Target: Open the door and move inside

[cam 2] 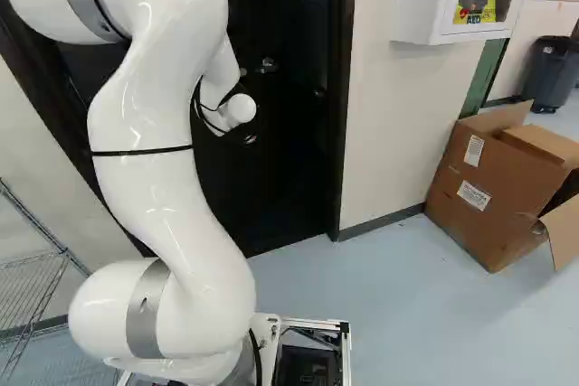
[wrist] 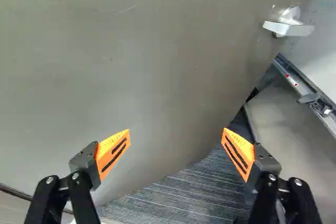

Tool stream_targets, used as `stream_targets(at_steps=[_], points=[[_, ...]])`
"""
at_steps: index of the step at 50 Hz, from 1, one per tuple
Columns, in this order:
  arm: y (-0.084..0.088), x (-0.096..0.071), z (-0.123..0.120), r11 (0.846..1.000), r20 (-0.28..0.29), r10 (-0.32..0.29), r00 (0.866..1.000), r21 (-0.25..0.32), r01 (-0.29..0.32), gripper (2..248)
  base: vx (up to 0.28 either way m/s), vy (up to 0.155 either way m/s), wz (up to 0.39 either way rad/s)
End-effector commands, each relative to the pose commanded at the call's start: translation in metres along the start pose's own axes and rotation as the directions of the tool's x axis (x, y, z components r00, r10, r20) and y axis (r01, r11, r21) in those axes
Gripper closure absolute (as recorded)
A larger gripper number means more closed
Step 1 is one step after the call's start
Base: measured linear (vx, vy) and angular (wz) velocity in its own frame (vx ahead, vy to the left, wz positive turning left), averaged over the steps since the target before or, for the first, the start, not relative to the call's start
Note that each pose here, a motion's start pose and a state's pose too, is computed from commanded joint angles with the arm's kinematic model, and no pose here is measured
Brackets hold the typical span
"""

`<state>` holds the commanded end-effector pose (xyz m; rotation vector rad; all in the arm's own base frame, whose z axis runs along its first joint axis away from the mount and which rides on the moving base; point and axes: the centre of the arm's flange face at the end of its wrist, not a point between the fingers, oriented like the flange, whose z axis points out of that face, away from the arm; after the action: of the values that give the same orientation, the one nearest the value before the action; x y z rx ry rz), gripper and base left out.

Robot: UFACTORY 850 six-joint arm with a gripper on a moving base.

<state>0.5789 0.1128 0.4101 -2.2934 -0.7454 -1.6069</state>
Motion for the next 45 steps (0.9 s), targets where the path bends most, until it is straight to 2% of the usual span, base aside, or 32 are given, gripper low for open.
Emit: stream_targets(at_steps=[12,24,34,45], points=[[-0.003,-0.005,-0.024,0.997,0.001,0.062,0.998,-0.047,-0.062,3,0.000,0.000,0.000],[-0.006,-0.011,-0.048,0.988,-0.002,0.124,0.992,-0.097,-0.123,3,0.000,0.000,0.000],[-0.007,-0.017,-0.069,0.974,-0.009,0.175,0.984,-0.143,-0.175,3,0.000,0.000,0.000],[-0.005,-0.024,-0.092,0.952,-0.023,0.233,0.972,-0.199,-0.233,3,0.000,0.000,0.000]])
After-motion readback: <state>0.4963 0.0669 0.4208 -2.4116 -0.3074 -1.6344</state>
